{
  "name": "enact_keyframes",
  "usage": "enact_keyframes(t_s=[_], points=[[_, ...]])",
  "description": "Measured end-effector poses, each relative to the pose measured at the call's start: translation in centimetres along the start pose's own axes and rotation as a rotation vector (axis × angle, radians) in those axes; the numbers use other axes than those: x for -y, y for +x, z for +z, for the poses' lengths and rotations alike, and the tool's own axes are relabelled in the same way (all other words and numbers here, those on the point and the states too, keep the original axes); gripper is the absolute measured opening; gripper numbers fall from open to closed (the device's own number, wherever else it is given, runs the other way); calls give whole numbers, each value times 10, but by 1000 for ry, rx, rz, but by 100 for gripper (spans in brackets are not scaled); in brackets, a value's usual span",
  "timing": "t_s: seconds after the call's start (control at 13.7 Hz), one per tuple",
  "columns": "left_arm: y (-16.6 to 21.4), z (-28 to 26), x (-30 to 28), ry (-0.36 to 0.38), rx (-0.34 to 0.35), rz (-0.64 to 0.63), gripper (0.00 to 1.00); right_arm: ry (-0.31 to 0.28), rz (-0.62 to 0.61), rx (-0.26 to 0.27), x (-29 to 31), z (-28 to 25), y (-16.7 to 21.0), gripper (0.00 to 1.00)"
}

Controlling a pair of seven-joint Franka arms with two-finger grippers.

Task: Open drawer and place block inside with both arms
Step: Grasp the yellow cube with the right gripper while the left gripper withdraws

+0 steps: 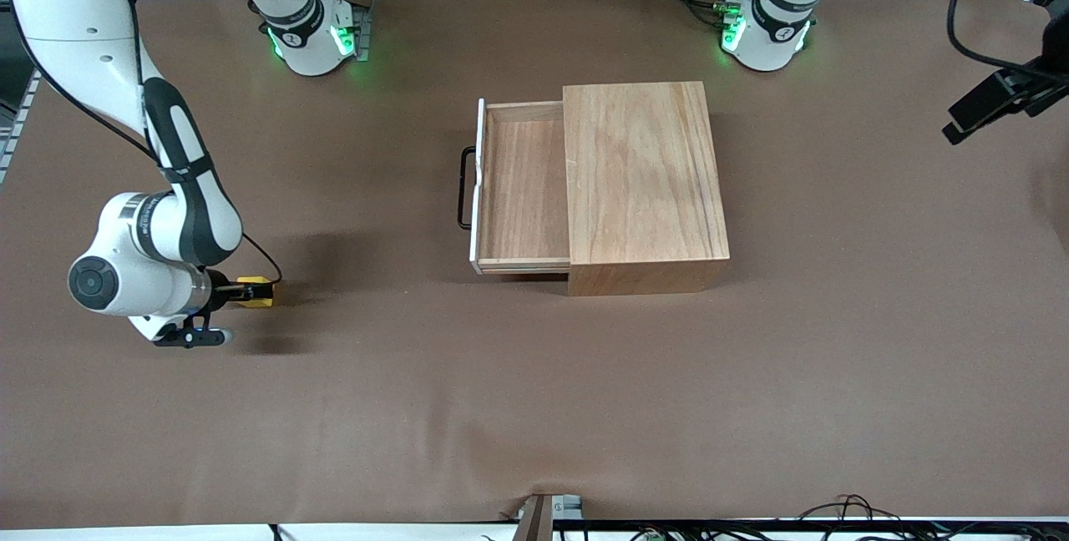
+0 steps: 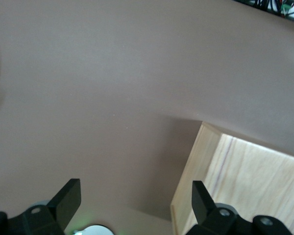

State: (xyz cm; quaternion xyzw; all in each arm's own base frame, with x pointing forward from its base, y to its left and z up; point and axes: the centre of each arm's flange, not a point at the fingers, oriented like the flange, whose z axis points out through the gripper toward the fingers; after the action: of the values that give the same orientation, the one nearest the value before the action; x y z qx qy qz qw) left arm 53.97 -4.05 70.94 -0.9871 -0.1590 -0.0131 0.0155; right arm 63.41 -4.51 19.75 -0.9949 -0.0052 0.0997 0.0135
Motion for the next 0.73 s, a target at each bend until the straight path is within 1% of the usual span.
enact_keyframes(t_s=[0.07, 0.15, 0.22, 0.29, 0.44, 0.58, 0.73], points=[[1, 0, 11, 0, 4, 9, 100, 0, 1, 2, 0, 3, -1, 96], [0, 1, 20, -1, 8, 17, 100, 0, 0, 5, -1, 5, -2, 96], [-1, 2, 26, -1, 12, 18, 100, 0, -2, 7, -1, 6, -3, 88], [-3, 3, 30, -1, 18, 14, 100, 1, -4, 8, -1, 7, -3, 75], [-6, 5, 35, -1, 25, 30, 100, 1, -6, 9, 0, 8, -4, 55], [-4, 6, 45, -1, 28, 68, 100, 1, -9, 9, 0, 8, -4, 56], [-4, 6, 54, -3, 28, 104, 100, 3, -39, 14, 0, 5, -4, 56]])
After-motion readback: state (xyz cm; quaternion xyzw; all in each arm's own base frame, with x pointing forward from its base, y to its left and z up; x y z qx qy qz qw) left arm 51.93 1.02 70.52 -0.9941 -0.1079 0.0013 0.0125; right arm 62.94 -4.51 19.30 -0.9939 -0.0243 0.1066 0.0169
